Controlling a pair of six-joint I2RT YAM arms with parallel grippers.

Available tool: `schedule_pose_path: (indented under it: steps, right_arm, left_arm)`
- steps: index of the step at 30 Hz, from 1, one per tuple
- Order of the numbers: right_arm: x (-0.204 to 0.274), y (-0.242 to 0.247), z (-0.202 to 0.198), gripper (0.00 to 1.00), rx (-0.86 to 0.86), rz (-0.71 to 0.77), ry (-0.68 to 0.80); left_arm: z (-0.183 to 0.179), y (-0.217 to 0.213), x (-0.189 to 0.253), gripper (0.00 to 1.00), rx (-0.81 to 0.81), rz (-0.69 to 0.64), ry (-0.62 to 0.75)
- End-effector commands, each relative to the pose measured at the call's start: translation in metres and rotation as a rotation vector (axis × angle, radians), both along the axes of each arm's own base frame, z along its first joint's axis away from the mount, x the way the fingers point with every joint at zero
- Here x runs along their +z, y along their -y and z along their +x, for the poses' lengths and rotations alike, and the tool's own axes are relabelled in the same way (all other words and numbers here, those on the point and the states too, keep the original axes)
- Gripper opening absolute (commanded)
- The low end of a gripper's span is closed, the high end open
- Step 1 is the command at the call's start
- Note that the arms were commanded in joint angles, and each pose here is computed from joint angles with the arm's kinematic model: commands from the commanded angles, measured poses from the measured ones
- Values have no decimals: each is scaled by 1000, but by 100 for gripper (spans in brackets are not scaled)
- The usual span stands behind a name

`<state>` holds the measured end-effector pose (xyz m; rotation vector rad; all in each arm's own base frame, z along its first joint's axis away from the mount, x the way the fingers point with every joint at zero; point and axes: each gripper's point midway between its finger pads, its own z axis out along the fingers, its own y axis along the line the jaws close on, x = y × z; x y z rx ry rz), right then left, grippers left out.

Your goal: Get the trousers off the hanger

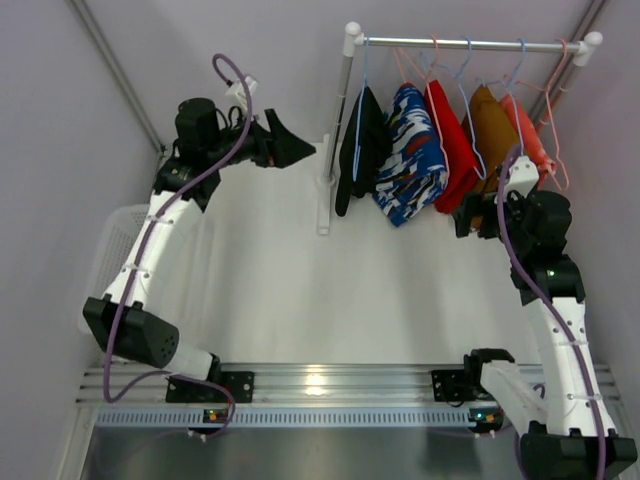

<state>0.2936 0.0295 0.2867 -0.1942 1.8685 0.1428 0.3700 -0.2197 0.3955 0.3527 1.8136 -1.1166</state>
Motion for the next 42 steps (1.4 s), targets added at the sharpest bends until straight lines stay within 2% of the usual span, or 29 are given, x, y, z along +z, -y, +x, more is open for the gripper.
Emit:
schedule_pose_path:
  steps: [1,8,15,19,27,32,37,42]
  right_arm:
    - [24,9,7,99,-32,-28,40]
    - [30,14,21,100,-37,-61,37]
    - [30,13,27,99,-35,-59,36]
    - [30,13,27,99,-33,-60,33]
    - [32,16,25,99,-49,-65,38]
    - [29,16,24,100,-52,-63,39]
    - [28,18,24,99,-59,-65,39]
    - [27,17,25,100,-57,-61,39]
  left_arm:
    - [6,43,47,94,-124,-178,37]
    - [37,87,65,91,-198,-323,-41]
    - [68,114,60,85,-156,-401,-85]
    - [88,126,44,81,-137,-426,-156]
    - [86,148,29,72,-185,-451,-228]
    - [77,154,26,61,-209,-444,-239]
    - [68,156,19,58,-233,-439,-272]
    - [67,157,8,42,-234,-420,-288]
